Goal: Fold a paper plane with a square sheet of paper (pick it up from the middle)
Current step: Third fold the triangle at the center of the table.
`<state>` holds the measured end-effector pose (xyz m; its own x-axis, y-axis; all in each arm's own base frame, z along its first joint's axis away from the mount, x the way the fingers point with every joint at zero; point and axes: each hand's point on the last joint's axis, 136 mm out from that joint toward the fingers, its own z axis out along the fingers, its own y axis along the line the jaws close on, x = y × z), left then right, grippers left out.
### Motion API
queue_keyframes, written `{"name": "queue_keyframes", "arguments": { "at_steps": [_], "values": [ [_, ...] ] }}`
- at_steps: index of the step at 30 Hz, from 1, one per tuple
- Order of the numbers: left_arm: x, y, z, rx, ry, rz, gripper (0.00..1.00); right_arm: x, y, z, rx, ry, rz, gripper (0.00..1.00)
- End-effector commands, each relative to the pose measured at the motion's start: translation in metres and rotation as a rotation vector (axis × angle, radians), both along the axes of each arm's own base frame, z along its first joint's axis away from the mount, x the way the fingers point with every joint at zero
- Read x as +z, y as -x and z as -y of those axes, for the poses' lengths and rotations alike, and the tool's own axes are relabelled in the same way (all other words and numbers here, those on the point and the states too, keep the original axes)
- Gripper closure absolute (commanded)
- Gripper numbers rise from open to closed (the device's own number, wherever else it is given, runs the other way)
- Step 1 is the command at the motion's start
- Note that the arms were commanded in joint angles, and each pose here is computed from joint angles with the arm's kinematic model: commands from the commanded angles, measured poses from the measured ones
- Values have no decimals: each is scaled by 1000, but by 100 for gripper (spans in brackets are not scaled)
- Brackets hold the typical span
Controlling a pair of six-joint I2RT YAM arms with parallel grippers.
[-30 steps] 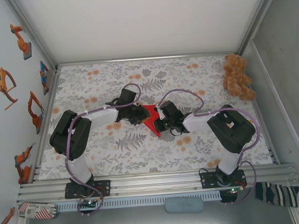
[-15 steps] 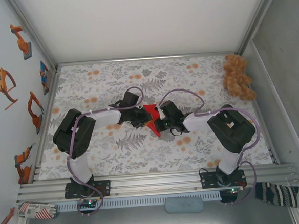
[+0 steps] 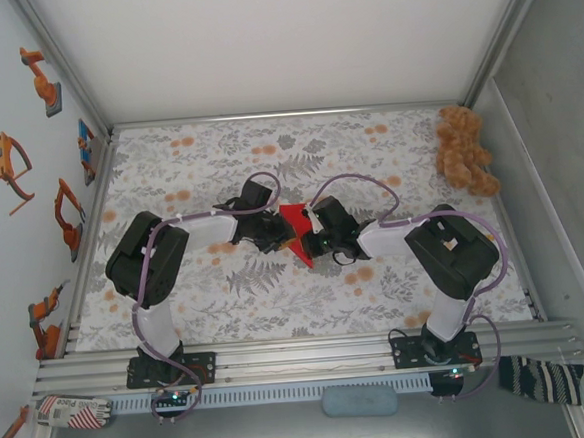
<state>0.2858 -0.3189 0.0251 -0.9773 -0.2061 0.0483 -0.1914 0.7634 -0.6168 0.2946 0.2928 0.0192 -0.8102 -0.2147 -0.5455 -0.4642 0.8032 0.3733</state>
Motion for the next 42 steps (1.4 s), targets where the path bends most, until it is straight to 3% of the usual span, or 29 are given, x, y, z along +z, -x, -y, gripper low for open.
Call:
{"name": "queue_keyframes", "arguments": {
  "at_steps": [1,22,30,42],
  "values": [
    [-6,3,-2,-18,-34,-10,82,-6,-2,3,-14,15,-29,100],
    [-5,-1,1,-33,-38,-2,82,-6,-1,3,-15,10,-31,100],
    [13,-25,-9,-22,-60,60,80,-1,-3,3,-19,4,-17,100],
    [-2,-64,-9,-51,-96,50,80,1,-2,4,-25,-1,-13,100]
  ]
}}
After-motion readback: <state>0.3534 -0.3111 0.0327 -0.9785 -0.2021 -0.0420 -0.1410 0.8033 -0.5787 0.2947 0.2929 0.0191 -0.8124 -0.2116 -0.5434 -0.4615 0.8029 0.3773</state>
